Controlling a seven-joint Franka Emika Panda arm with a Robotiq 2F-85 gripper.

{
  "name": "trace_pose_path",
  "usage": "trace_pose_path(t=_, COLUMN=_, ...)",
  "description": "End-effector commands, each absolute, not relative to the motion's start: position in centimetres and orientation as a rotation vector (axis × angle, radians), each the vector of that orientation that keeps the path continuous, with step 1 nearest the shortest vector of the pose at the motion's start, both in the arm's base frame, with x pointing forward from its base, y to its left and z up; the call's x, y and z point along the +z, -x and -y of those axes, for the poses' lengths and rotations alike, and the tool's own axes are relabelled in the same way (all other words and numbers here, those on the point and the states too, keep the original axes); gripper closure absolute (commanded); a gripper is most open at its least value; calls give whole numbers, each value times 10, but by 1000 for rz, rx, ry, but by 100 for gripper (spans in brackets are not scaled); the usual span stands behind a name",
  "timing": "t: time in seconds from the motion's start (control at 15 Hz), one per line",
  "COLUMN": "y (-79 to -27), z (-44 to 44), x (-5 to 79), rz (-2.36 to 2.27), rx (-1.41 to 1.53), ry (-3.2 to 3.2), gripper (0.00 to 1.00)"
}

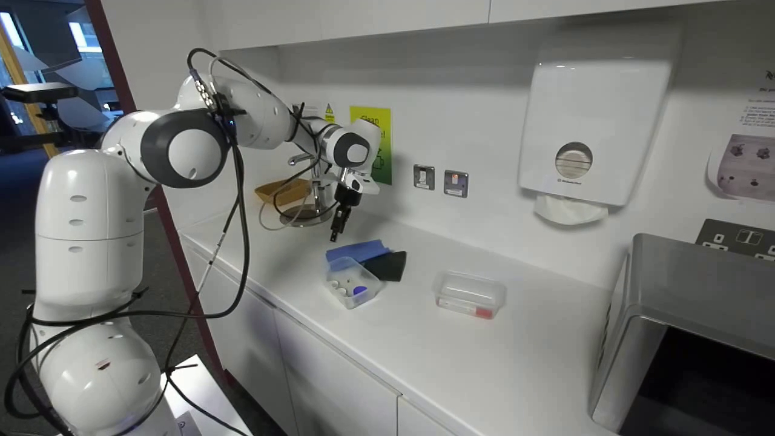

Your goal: Remove the blue paper towel from the bowl

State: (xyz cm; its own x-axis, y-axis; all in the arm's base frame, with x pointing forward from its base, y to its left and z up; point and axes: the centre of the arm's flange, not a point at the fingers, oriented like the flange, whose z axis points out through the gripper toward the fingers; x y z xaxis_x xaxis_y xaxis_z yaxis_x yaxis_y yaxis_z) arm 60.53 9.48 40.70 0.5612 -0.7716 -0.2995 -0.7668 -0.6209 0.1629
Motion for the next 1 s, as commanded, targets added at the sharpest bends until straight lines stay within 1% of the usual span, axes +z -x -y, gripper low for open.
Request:
trace_pose_path(t=0.0, y=-543, z=-94, x=412, rz=1250, rx=-508, ry=-2792, gripper=0)
trace_pose_path(t=0.27, y=-524, z=-98, x=405, rz=1202, rx=-523, ry=-2797, gripper=0)
trace_pose_path(t=0.33, y=-550, z=-104, x=401, rz=1233, rx=-561, ry=-2763, gripper=0)
trace_pose_path(t=0.93, y=-536, z=-105, x=400, rz=1215, rx=-547, ry=-2767, gripper=0)
